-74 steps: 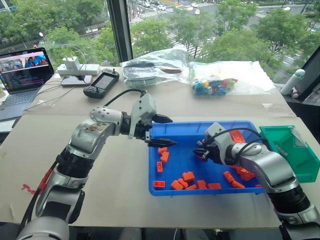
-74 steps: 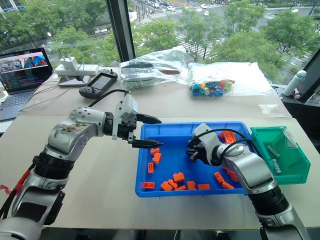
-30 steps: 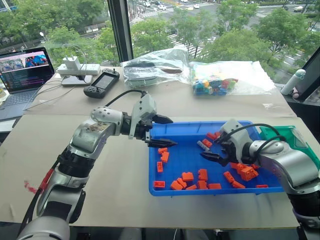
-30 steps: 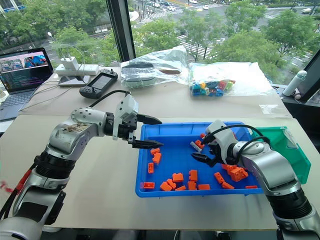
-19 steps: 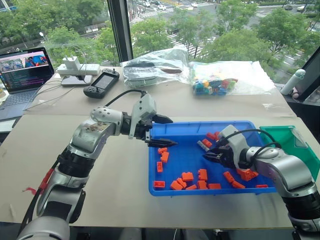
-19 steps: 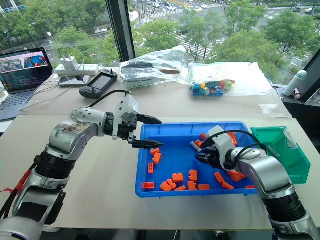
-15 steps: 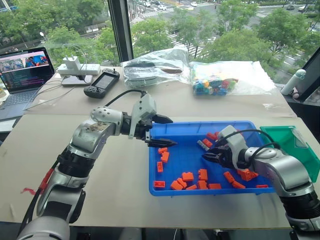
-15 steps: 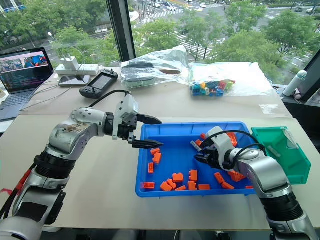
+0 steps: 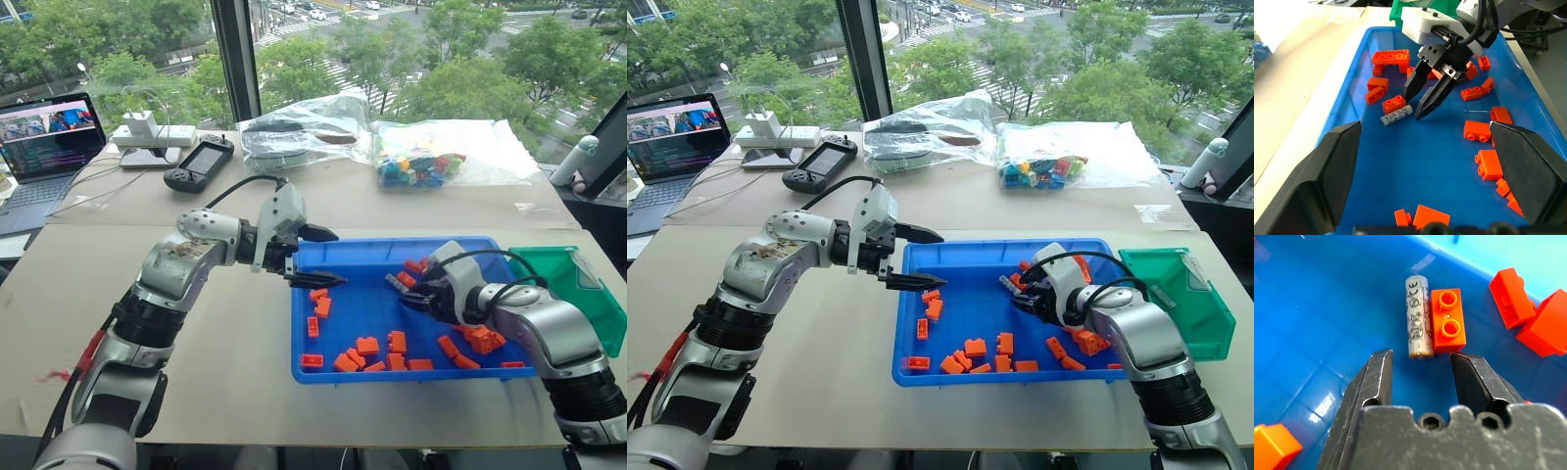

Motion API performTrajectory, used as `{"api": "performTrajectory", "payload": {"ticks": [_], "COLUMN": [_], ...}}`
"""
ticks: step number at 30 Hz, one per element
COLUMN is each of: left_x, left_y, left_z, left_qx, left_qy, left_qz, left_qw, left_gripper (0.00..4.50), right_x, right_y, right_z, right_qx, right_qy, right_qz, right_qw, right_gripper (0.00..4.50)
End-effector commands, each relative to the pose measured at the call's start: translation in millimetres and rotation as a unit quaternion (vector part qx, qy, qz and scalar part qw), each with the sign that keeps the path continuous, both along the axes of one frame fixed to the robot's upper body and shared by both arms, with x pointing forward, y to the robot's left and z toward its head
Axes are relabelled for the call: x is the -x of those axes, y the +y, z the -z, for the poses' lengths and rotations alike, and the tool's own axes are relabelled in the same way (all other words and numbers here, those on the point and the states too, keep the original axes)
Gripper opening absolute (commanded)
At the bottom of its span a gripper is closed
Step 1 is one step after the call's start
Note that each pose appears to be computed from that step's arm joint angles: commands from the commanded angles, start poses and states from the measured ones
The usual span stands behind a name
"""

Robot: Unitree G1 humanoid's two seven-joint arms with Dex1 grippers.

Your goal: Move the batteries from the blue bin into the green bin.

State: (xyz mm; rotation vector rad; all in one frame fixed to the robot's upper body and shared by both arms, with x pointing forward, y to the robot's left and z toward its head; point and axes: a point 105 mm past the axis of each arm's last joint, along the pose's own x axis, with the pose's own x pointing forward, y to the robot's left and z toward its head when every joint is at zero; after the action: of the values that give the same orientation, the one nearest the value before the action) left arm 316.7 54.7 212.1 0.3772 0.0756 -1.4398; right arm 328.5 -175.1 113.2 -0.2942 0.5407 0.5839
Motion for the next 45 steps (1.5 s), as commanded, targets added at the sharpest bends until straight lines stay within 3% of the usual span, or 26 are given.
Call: {"api": "performTrajectory", "payload": {"ticks": [1, 7, 14, 19, 25, 30, 35, 40, 45], "left_x": [2, 1, 1, 1, 1, 0, 0, 3, 3], "left_y": [-1, -1, -1, 0, -4, -8, -11, -12, -14], "left_z": [-13, -12, -13, -13, -14, -14, -14, -12, -21], "left_qx": [0.008, 0.008, 0.009, 0.009, 0.009, 0.011, 0.013, 0.01, 0.026], "left_qy": [-0.028, -0.028, -0.029, -0.028, -0.023, -0.021, -0.017, -0.013, -0.014], "left_qz": [0.005, 0.002, 0.0, 0.002, 0.016, 0.025, 0.036, 0.056, 0.062], "left_qw": [1.0, 1.0, 1.0, 1.0, 1.0, 0.999, 0.999, 0.998, 0.998], "left_gripper": [4.5, 4.5, 4.5, 4.5, 4.5, 4.5, 4.5, 4.5, 4.5], "right_x": [-3, -4, -4, 1, 22, 23, 36, 63, 70], "right_y": [4, 7, 7, 12, 2, -48, -146, -192, -198], "right_z": [1, 5, 5, -21, -72, -112, -154, -139, -103], "right_qx": [0.004, 0.001, -0.002, -0.014, -0.002, 0.036, 0.107, 0.143, 0.128], "right_qy": [-0.011, -0.009, -0.009, -0.033, -0.063, -0.114, -0.164, -0.122, -0.076], "right_qz": [-0.004, -0.005, -0.005, -0.033, -0.075, 0.007, 0.19, 0.26, 0.263], "right_qw": [1.0, 1.0, 1.0, 0.999, 0.995, 0.993, 0.962, 0.947, 0.953], "right_gripper": [2.2, 2.2, 0.26, 0.26, 0.26, 0.26, 0.26, 0.26, 0.26]}}
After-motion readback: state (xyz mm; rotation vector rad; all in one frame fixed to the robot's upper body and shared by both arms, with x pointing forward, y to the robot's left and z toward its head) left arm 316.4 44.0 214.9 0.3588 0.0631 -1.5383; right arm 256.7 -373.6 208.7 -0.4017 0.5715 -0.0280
